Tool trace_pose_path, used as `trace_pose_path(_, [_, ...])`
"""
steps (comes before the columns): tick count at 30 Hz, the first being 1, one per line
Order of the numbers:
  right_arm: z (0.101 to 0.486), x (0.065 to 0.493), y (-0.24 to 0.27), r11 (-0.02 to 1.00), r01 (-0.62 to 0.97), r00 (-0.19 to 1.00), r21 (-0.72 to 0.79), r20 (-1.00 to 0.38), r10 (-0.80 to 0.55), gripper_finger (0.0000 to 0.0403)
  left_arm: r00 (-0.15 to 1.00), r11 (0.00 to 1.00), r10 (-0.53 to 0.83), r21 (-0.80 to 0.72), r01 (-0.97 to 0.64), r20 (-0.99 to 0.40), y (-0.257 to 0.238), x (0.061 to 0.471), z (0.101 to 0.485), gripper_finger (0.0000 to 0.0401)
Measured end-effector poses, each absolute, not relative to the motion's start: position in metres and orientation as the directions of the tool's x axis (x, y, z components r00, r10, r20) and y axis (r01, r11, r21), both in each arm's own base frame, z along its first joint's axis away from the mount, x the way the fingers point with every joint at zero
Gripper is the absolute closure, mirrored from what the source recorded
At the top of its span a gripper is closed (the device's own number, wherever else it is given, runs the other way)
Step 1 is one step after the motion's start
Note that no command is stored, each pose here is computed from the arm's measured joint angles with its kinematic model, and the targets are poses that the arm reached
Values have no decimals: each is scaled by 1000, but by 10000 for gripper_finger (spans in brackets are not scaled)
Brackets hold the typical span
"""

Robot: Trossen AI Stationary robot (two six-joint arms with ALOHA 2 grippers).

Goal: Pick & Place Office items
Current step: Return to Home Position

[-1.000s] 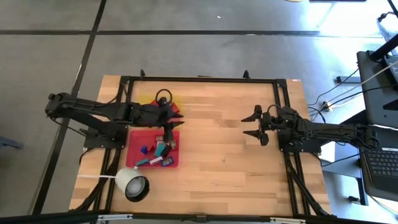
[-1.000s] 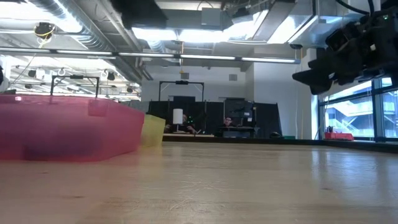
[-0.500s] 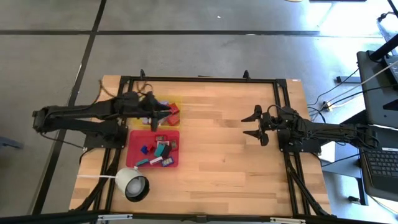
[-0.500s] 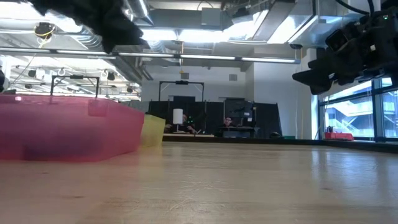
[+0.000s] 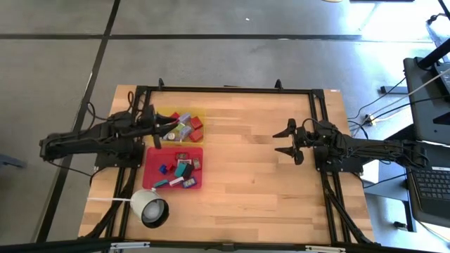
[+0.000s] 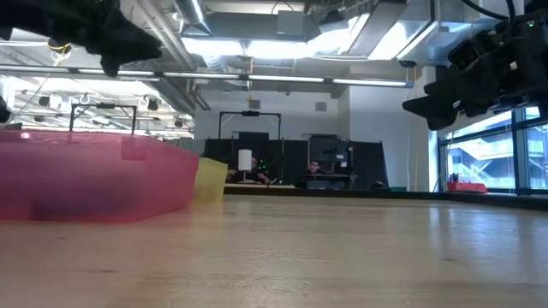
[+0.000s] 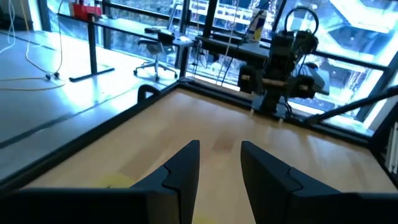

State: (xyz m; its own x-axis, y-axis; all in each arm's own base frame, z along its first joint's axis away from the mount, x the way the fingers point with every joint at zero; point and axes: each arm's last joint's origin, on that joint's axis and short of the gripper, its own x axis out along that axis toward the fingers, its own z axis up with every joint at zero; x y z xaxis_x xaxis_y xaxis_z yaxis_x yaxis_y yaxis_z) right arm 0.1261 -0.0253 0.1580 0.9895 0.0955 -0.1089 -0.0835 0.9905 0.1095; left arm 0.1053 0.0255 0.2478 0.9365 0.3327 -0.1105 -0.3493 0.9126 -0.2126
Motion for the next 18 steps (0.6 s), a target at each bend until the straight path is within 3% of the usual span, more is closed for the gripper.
trace_pose_path(18, [158, 126, -25, 990, -84, 989, 111, -109, 96, 124, 914, 892, 400, -200, -405, -63, 27, 104, 194, 287])
